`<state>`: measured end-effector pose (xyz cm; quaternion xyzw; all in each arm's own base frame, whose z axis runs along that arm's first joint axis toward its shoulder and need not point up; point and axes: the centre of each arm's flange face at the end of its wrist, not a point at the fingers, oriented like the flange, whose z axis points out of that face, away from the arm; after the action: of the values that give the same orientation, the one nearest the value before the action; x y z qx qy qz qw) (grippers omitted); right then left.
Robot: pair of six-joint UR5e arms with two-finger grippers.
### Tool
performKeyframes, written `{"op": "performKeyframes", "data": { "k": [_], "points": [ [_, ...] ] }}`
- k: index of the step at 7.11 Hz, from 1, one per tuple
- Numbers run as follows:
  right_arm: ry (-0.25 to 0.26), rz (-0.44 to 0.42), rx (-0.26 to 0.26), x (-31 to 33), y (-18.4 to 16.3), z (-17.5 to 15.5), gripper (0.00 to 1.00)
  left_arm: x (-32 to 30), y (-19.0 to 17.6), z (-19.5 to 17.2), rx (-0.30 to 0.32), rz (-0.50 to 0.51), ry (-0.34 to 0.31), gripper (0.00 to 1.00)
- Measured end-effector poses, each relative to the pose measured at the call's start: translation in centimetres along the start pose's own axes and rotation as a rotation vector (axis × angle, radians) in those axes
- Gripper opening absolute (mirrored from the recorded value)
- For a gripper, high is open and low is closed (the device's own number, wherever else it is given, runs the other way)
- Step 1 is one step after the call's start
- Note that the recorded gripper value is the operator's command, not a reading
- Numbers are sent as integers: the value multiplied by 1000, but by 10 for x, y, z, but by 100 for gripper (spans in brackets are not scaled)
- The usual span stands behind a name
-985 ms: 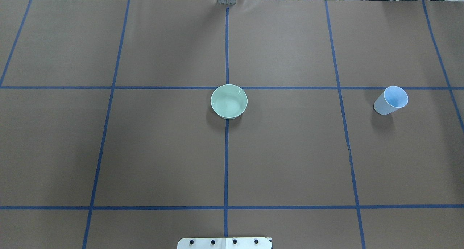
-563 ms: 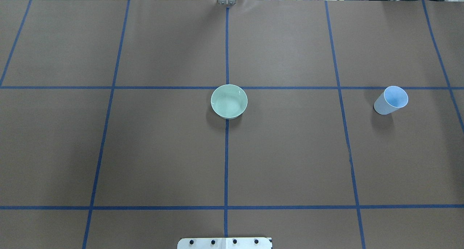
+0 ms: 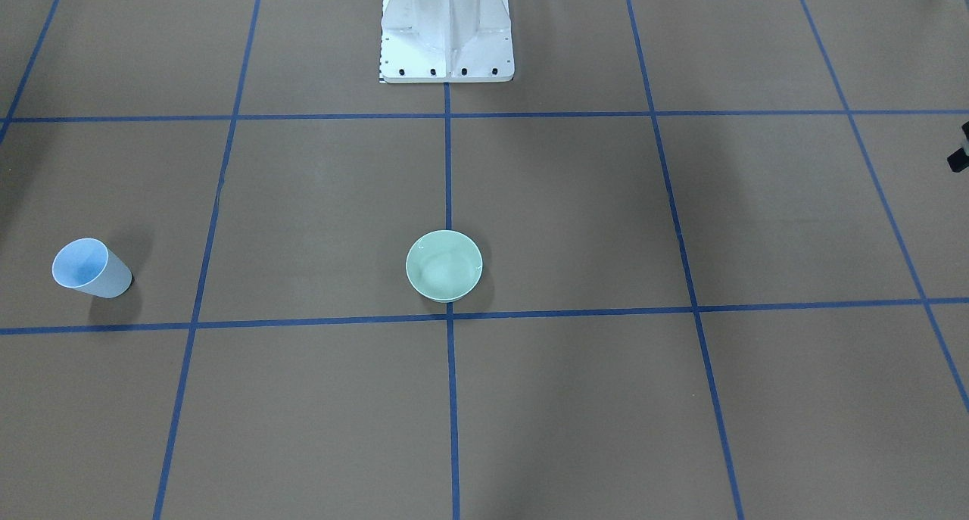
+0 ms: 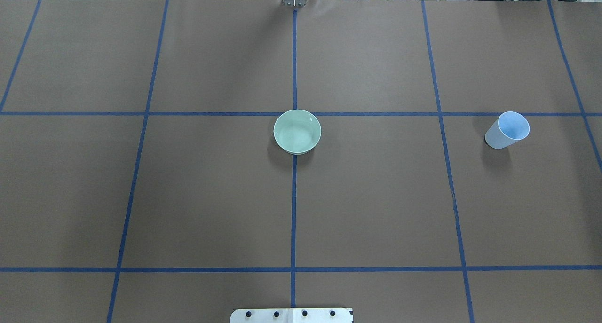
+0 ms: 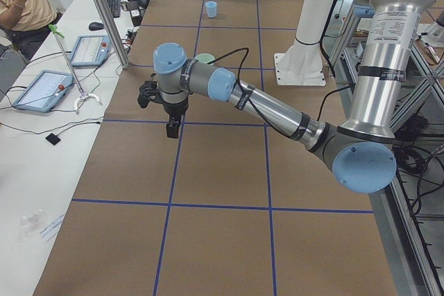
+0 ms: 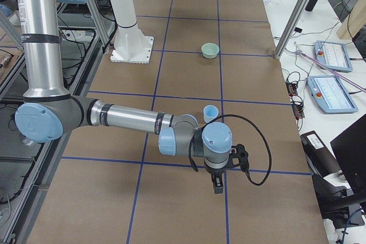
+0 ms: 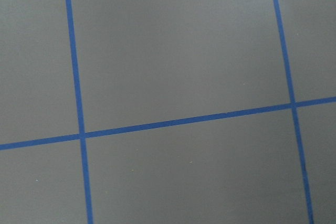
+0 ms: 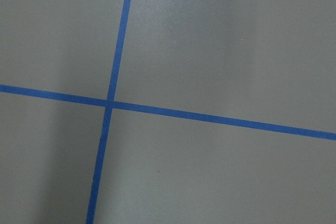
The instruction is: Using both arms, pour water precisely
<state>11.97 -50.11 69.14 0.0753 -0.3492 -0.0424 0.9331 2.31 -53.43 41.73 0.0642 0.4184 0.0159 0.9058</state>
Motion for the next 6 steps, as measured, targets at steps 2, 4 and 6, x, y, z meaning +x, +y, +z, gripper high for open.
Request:
{"op": "performKeyframes", "data": {
  "k": [2,4,6],
  "points": [
    [0,1,1,0,0,0,100,98,-9,29,-28,-64,1,100],
    [1,1,1,-1,0,-1,100,212,0,80,-68,-116,-16,100],
    [1,0,2,-1,-1,-1,100,336,22,136,-96,-165,-36,100]
  ]
}}
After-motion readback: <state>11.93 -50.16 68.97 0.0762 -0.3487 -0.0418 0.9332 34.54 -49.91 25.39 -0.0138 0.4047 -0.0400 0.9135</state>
